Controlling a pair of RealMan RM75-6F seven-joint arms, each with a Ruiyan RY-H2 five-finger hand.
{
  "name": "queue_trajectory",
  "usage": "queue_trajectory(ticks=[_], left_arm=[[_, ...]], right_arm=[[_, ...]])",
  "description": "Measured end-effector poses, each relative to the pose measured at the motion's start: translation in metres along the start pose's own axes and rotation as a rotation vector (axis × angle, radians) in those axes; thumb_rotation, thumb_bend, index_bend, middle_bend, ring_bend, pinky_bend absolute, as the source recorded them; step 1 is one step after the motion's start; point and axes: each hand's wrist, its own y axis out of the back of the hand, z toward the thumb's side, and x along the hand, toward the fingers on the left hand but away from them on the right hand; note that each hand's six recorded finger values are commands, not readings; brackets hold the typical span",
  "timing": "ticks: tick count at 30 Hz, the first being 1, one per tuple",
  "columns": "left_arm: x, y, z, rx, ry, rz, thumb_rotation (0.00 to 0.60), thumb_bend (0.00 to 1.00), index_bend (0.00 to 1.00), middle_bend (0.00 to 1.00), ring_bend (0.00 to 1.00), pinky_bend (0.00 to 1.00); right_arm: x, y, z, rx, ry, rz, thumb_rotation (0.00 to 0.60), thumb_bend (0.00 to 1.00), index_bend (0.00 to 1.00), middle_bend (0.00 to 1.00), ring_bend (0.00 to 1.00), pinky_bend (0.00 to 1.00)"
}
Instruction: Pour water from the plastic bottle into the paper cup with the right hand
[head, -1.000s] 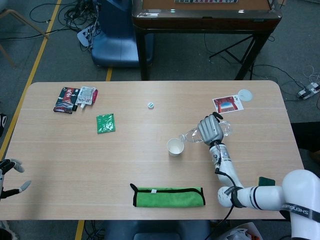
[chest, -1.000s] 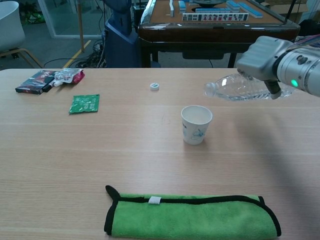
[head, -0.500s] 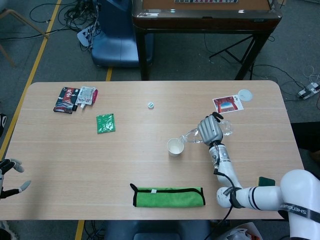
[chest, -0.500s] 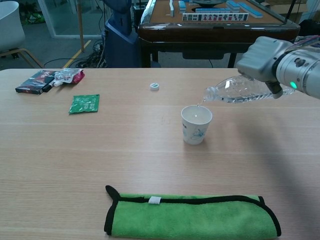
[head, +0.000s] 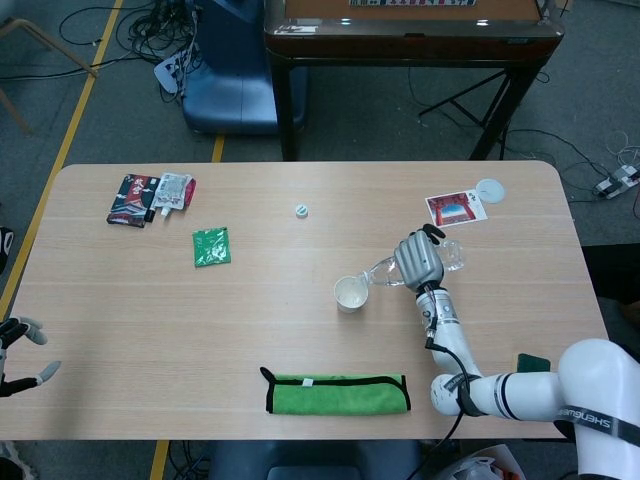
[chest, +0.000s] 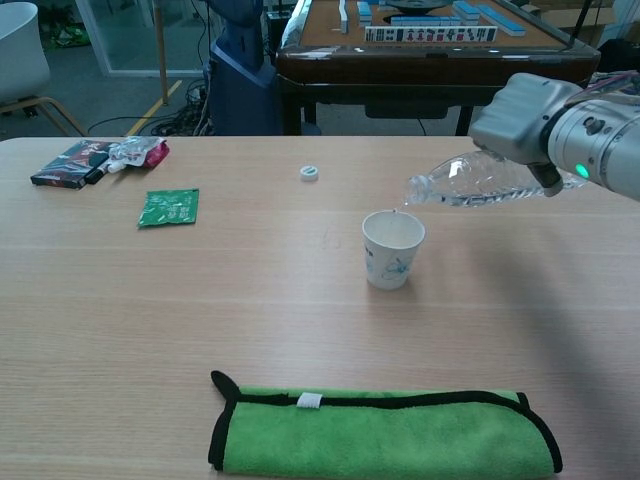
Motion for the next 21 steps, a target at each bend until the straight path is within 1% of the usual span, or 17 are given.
queue_trajectory(ticks=[13,21], left_arm=[[0.0,0.0,0.0,0.001,-0.002,0.0,0.6,0.11,0.53,0.39,0.36,0.56],[-0.001,0.0,0.0,0.0,-0.002,-0.001,0.6,0.11,0.53,0.39,0.36,0.56]], right_arm=[[0.001,-0.001,0.002,-0.012,0.003,0.002,0.6,0.12,0.55,0.59,0.46,0.45],[0.0,-0.009,0.009,-0.144,0.037,0.024,0.6,0.12,0.55,0.59,0.46,0.45]])
